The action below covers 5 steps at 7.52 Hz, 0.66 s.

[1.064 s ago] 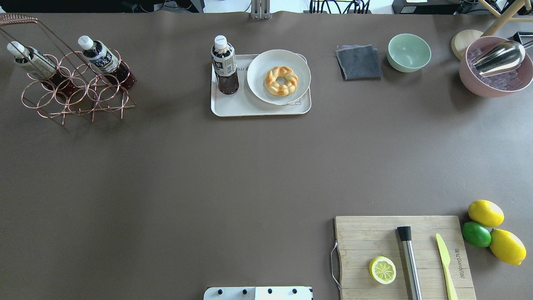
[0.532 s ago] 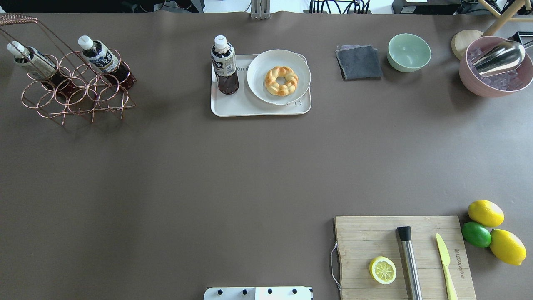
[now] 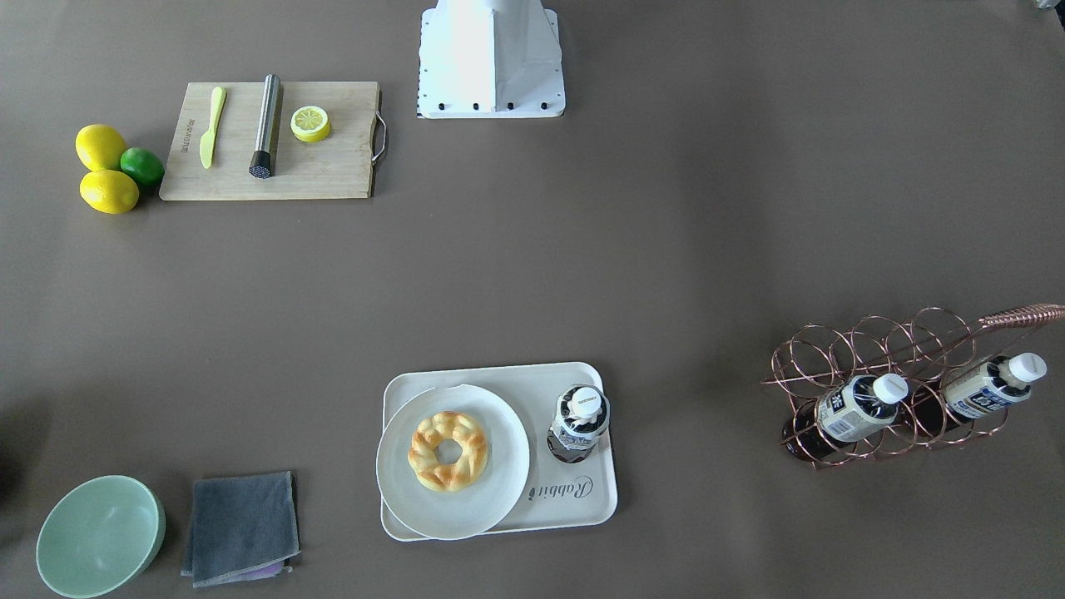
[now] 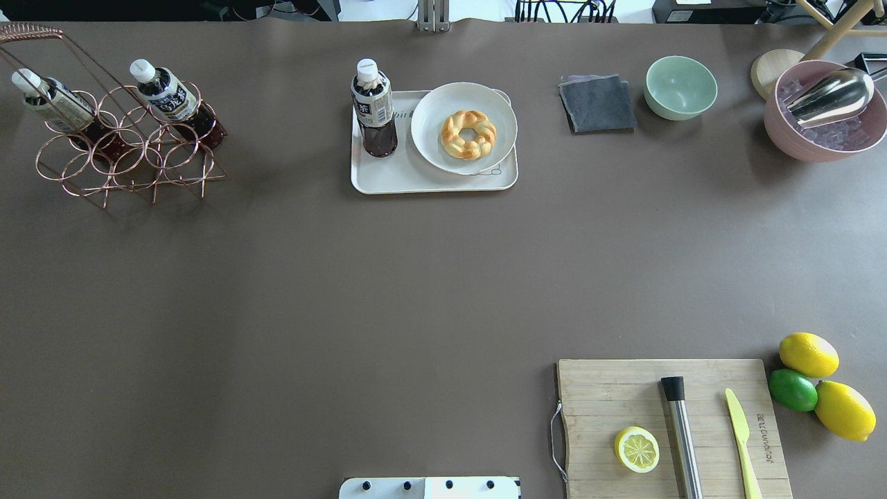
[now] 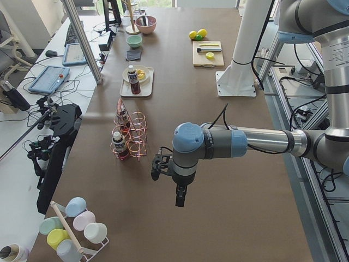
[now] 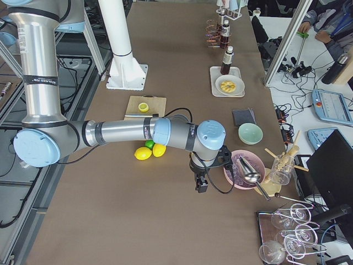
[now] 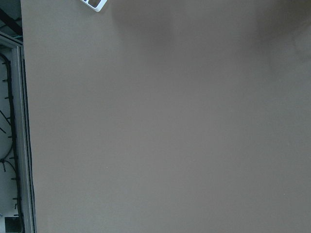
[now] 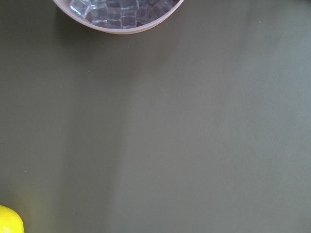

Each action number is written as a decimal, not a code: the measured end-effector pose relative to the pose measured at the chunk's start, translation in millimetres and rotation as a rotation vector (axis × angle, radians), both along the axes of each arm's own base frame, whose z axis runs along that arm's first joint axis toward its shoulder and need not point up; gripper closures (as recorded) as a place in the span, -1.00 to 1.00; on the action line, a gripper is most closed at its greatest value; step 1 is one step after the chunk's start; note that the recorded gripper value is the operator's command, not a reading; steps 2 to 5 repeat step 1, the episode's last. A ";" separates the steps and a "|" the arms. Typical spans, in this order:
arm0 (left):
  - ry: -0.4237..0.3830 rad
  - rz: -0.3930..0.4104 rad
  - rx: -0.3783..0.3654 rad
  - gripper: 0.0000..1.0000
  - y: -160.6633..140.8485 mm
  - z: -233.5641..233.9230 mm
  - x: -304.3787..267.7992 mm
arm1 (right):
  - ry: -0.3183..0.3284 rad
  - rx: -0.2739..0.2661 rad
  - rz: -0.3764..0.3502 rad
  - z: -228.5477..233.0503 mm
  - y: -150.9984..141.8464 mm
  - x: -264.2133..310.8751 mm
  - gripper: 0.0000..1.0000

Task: Place tea on tray

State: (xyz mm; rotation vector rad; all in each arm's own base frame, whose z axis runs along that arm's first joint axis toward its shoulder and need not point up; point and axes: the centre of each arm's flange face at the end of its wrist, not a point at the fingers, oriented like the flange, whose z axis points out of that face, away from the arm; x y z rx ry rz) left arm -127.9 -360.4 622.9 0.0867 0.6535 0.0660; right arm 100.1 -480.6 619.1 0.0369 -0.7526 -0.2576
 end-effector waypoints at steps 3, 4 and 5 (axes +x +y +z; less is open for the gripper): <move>0.000 0.000 0.001 -0.95 -0.6 -0.2 0.0 | -0.001 -0.011 -0.007 5.1 -0.6 -3.9 -0.99; 0.000 0.000 0.001 -0.95 -0.6 -0.2 0.0 | -0.001 -0.011 -0.007 5.1 -0.6 -3.9 -0.99; 0.000 0.000 0.001 -0.95 -0.6 -0.2 0.0 | -0.001 -0.011 -0.007 5.1 -0.6 -3.9 -0.99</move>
